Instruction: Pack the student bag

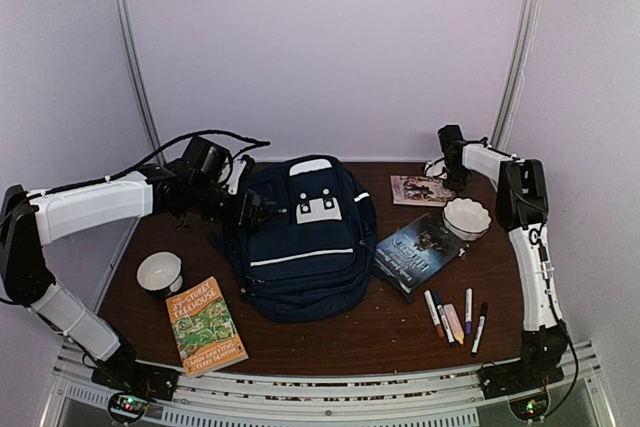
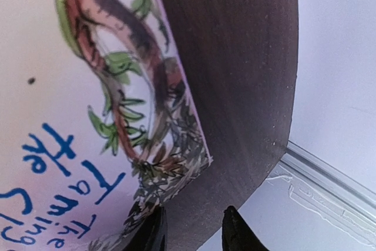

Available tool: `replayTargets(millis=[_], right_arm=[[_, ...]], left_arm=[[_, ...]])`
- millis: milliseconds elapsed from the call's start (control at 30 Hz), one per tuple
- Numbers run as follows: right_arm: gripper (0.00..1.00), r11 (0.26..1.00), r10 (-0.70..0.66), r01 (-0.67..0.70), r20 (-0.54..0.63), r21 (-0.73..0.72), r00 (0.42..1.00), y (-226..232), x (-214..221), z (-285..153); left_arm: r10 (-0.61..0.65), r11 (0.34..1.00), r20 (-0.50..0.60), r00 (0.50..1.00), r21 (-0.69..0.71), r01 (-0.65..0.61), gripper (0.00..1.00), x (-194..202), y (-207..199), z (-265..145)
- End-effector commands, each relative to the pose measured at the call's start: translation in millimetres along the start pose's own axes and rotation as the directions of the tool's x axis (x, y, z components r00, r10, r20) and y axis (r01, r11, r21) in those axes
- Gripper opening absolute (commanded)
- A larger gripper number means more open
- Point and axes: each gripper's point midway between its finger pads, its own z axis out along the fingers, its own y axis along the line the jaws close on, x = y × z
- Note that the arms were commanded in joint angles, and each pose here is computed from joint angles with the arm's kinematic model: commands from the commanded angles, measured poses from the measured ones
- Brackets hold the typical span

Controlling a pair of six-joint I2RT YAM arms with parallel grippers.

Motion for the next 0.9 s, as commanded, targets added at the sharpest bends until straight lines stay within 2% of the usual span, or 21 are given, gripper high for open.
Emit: replayTargets(millis=[0,267,533,700,867], right_arm=[[0.33,0.987,-0.133,0.139,0.082,-0.076,0.988,23,-26,-19],[0.31,0.975,-0.202,0.214,0.162,-0.062,0.966,40,-70,-43],[0.30,0.964,-0.214,0.246,0.259,-0.098,0.942,67,-98,-83],[0.29,0.944,-0.201,0.265,0.294,-0.198,0.934,94,-90,-109],[0.29,0.948,-0.109,0.196,0.322,-0.249,0.940,72,-70,-140]], left_arm=[[-0.006,1.000,0.026,1.000,-0.004,0.006,0.83,-9,-3,-3],[-0.011,1.000,0.027,1.000,-0.011,0.011,0.83,-11,-4,-7],[-0.009,1.000,0.027,1.000,-0.005,0.010,0.83,-12,-7,-7],[-0.005,1.000,0.038,0.999,0.004,0.004,0.83,-16,-11,-8],[0.036,0.998,0.033,0.999,0.046,-0.037,0.80,-17,-23,-4]])
